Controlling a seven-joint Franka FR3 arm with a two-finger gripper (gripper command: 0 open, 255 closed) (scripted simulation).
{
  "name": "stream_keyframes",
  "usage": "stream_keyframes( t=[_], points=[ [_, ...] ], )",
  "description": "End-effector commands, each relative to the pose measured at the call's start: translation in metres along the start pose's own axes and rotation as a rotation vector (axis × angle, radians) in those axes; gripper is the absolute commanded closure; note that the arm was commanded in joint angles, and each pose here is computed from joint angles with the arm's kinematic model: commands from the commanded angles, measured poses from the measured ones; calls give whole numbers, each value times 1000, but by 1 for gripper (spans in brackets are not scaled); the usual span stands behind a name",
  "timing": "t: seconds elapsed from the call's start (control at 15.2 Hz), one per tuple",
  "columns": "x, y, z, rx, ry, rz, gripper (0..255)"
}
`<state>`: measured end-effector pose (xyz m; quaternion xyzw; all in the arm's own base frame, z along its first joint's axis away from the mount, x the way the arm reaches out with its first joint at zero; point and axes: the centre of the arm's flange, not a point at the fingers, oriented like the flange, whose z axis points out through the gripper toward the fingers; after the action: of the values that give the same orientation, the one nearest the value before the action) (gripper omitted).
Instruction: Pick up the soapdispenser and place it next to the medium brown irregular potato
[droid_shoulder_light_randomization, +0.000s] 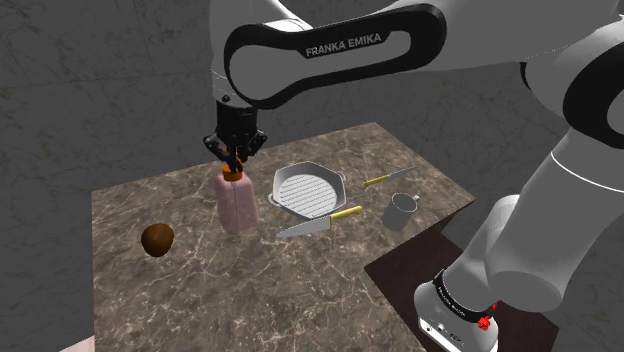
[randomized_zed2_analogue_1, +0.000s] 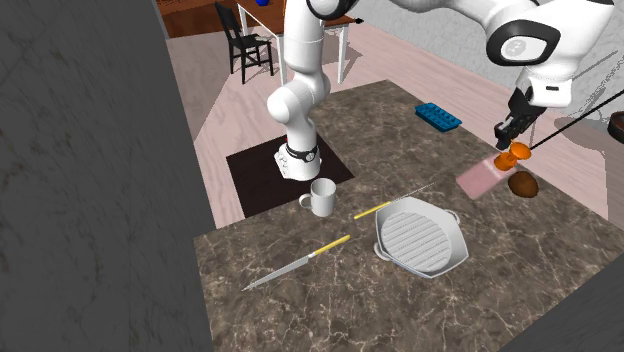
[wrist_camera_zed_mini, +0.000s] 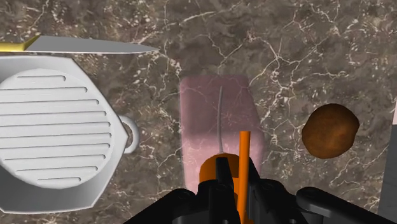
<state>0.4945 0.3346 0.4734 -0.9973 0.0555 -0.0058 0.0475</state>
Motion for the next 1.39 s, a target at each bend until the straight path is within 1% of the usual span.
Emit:
stream_keyframes(
  t=[0.0, 0.46, 0.99, 1.06, 1.32],
  points=[
    [1, 1, 10, 0, 1, 0, 255],
    [0, 5, 49, 0, 1, 0, 255],
    [0, 5, 49, 0, 1, 0, 255],
    [0, 5, 49, 0, 1, 0, 0],
    [0, 5, 49, 0, 1, 0, 0]
  ],
)
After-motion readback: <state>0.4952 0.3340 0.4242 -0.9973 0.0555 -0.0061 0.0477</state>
